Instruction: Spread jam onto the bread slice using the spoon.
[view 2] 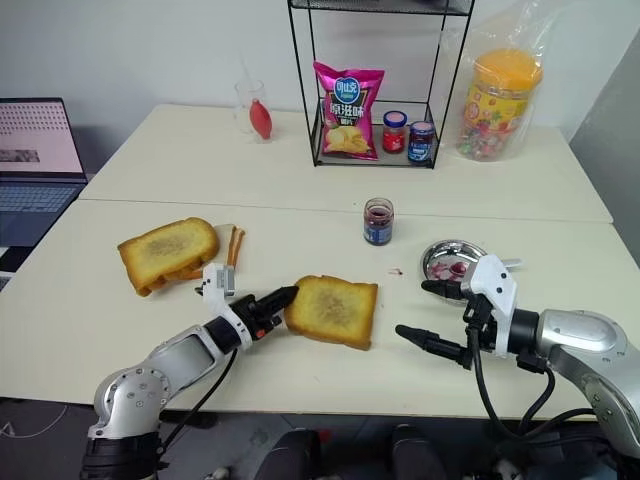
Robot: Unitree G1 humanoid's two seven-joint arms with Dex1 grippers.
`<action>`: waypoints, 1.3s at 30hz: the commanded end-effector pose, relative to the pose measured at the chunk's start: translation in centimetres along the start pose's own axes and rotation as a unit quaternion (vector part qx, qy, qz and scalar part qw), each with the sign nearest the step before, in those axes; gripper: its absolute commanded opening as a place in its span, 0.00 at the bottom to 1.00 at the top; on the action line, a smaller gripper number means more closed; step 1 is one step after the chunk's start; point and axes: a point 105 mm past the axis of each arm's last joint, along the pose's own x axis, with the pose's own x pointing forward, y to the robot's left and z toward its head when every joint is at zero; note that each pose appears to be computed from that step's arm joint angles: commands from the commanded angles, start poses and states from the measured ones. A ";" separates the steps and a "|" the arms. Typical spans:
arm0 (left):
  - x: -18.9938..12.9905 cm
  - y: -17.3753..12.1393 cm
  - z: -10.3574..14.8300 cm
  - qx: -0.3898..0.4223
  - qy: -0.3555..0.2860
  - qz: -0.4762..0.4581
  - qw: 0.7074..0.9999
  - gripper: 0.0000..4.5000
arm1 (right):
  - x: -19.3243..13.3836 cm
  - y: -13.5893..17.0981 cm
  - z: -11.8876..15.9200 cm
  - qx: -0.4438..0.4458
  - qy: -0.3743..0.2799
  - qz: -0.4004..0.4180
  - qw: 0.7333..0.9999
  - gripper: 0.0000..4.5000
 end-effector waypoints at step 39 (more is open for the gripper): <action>-2.9 -5.4 8.6 0.395 -0.090 -0.093 0.910 0.84 | -3.2 -2.3 1.0 0.010 -0.086 -0.141 0.986 1.00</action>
